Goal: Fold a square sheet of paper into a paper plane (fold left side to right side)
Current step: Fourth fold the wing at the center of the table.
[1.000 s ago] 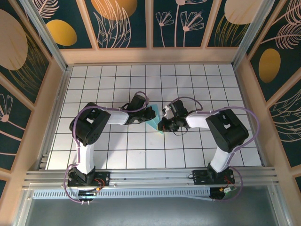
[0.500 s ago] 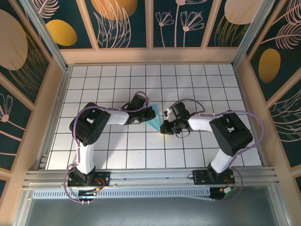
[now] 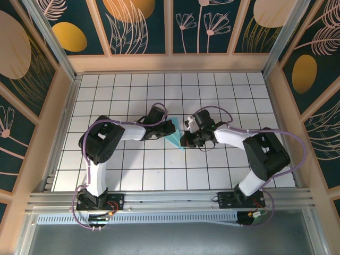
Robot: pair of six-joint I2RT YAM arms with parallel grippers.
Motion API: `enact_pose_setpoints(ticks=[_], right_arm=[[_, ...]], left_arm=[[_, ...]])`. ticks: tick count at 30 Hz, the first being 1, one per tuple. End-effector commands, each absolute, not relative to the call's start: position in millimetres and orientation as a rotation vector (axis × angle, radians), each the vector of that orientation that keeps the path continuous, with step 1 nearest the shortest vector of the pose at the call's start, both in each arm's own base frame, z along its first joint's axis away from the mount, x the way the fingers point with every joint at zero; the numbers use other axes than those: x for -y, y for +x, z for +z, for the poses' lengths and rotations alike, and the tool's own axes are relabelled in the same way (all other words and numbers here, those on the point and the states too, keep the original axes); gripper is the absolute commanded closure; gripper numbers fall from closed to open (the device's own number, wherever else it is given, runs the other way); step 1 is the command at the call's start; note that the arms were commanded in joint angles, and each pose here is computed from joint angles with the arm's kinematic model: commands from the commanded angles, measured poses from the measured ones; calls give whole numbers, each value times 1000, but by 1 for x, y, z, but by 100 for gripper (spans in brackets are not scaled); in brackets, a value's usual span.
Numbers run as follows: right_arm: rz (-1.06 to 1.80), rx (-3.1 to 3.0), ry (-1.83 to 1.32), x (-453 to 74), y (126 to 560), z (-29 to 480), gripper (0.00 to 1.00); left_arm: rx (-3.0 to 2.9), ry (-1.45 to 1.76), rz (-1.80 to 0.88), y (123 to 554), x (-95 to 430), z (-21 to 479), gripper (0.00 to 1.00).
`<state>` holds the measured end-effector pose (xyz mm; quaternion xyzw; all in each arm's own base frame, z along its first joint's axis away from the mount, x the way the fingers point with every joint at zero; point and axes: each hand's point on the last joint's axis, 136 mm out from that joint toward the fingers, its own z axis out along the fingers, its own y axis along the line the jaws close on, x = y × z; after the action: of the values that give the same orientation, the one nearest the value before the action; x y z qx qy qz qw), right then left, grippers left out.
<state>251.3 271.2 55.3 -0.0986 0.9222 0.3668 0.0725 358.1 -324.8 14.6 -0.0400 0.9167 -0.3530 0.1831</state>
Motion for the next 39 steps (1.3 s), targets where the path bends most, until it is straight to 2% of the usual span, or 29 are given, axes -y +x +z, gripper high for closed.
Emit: enact_pose_setpoints(ticks=[1, 23, 33, 39], right_arm=[[1124, -2702, -261, -284, 275, 60, 100], [1080, -2669, -194, -301, 315, 30, 100], [953, -2794, -209, -284, 292, 0, 100], [915, -2835, -242, -272, 275, -1, 100]], left_arm=[[-2711, -183, -806, 348, 296, -28, 100], [-2700, -175, -859, 347, 302, -23, 100], [-2705, -189, -849, 347, 300, -26, 100], [-2711, -193, -840, 346, 300, -28, 100]])
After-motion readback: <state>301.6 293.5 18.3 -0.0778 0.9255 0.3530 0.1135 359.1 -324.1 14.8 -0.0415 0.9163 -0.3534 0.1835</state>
